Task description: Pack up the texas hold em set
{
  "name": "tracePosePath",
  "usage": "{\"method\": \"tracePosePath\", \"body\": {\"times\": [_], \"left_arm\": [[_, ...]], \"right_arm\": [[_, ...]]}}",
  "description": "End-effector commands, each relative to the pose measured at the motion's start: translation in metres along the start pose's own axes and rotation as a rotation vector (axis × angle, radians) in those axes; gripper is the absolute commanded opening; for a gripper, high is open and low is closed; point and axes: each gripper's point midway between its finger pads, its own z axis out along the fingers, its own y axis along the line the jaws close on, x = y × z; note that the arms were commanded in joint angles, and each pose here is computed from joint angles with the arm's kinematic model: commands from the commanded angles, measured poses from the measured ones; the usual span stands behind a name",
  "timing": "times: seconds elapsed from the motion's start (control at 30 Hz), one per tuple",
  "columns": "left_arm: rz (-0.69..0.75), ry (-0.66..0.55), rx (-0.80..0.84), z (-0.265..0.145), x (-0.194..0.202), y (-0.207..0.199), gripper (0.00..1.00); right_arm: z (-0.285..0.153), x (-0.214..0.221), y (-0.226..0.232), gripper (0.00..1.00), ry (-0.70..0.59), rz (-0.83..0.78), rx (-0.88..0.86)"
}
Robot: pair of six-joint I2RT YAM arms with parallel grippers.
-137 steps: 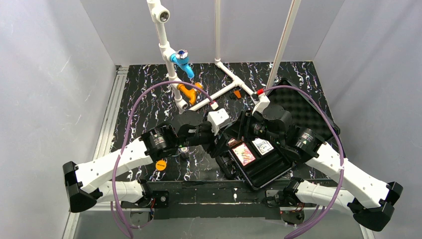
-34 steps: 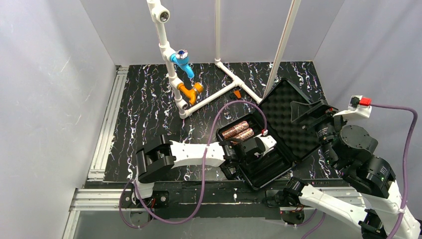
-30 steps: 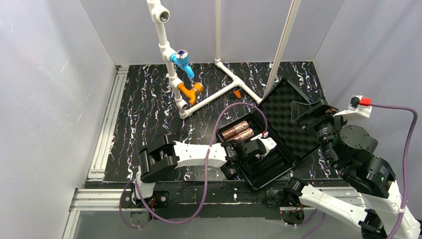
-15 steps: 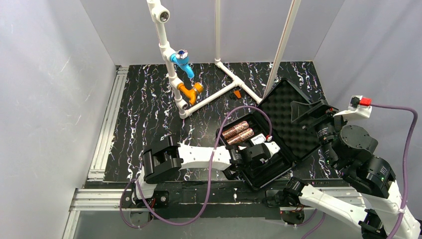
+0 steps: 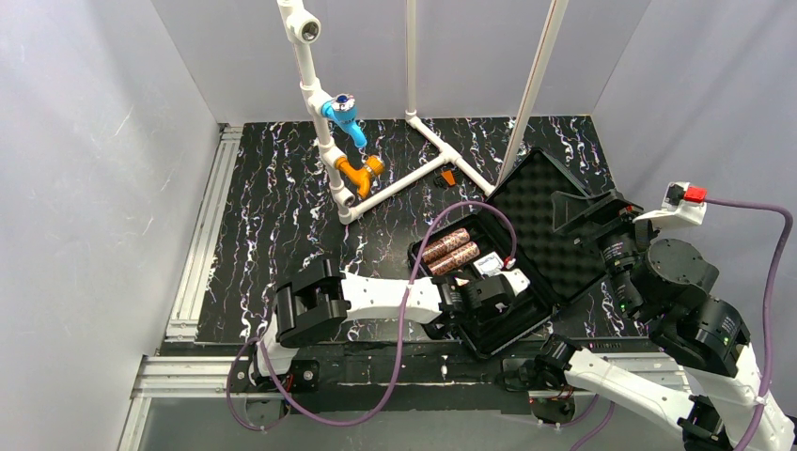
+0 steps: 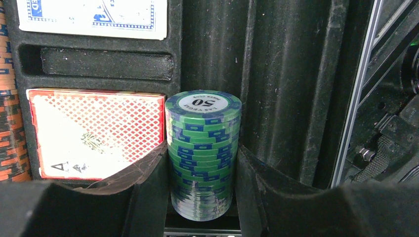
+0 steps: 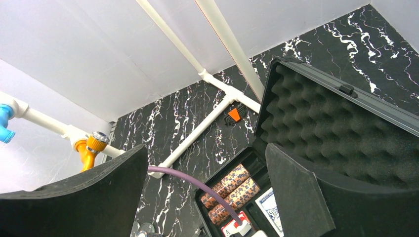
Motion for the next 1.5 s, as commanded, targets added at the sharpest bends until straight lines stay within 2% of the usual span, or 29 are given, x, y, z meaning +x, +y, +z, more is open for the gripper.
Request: {"method": "tracePosePath", "body": {"times": [0.0,0.43,0.63,0.87,1.13,1.27,1.47], "left_arm": [[-0.003,-0.051,-0.036,-0.008,-0.02,-0.001,0.12],[0.016,-0.041,-0.068,-0.011,-0.016,0.001,0.48],[0.023,-0.033,-0.072,-0.011,-0.012,0.0,0.59],[0.024,-0.044,-0.073,-0.019,-0.015,0.0,0.6],[0.019,-0.118,0.002,-0.045,-0.046,-0.017,0.6],[0.016,-0.15,0.045,-0.045,-0.061,-0.027,0.53],[0.033,-0.153,0.021,-0.03,-0.074,-0.028,0.4]], "right_arm": [[-0.004,-0.015,-0.001,0.96,-0.045,0.041,0.001],[-0.001,-0.013,0.001,0.96,-0.044,0.033,0.004],[0.001,-0.011,0.002,0.96,-0.042,0.026,0.007],[0.003,-0.009,0.002,0.96,-0.043,0.022,0.012],[0.006,-0.008,0.002,0.96,-0.046,0.012,0.019],[0.005,-0.01,0.002,0.96,-0.054,0.011,0.021],[0.005,-0.009,0.001,0.96,-0.051,0.01,0.02]]}}
